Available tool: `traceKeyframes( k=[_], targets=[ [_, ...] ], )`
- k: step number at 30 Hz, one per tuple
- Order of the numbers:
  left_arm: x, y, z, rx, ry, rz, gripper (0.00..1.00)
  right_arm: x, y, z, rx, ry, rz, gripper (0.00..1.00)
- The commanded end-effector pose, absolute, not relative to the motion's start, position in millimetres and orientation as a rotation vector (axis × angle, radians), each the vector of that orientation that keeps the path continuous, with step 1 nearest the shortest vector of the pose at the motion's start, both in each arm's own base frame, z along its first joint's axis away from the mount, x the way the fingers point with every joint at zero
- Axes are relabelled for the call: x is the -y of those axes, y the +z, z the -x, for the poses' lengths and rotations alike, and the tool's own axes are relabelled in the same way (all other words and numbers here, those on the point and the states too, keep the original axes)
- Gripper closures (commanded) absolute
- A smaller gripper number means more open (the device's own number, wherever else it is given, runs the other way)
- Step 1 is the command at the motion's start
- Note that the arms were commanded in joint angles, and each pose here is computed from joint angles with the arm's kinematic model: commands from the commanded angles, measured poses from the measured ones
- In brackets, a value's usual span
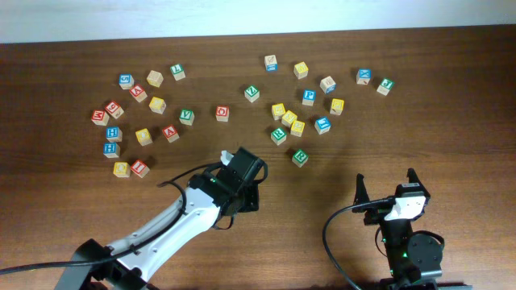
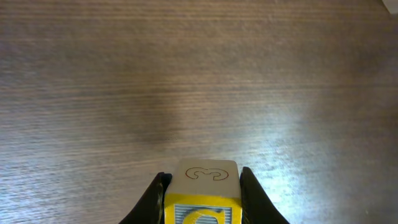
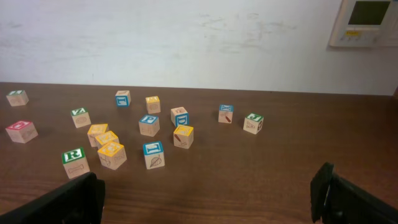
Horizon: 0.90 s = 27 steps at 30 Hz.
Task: Spell out CVPR
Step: 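Carry the C block forward and set it down on open table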
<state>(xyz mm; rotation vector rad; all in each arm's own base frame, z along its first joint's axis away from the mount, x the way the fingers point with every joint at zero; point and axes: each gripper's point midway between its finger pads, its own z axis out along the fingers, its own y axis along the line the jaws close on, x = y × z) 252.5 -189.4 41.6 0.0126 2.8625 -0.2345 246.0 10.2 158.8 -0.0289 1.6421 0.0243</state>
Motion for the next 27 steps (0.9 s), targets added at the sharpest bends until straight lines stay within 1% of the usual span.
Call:
traceKeyframes(
  k=[1, 9, 14, 18, 25, 26, 27],
  targets=[
    [168, 39, -266, -2.785, -0.049, 0.040, 0.96, -6, 156, -246, -1.648, 0.011, 0.011, 0.02],
    [161, 11, -266, -2.828, 0.051, 0.098, 0.96, -6, 156, -246, -1.648, 0.011, 0.011, 0.02],
    [162, 11, -266, -2.827, 0.047, 0.093, 0.90, -6, 156, -246, -1.648, 0.012, 0.011, 0.02],
    [165, 13, -272, -2.802, 0.027, 0.087, 0.89, -6, 156, -246, -1.648, 0.011, 0.011, 0.02],
    [164, 3, -268, -2.833, 0.057, 0.047, 0.87, -6, 156, -246, -1.648, 0.011, 0.011, 0.02],
    [164, 3, -268, -2.833, 0.058, 0.047, 0.85, -6, 156, -246, -1.648, 0.011, 0.011, 0.02],
    [164, 3, -268, -2.833, 0.058, 0.047, 0.81, -6, 156, -246, -1.648, 0.011, 0.011, 0.02]
  ],
)
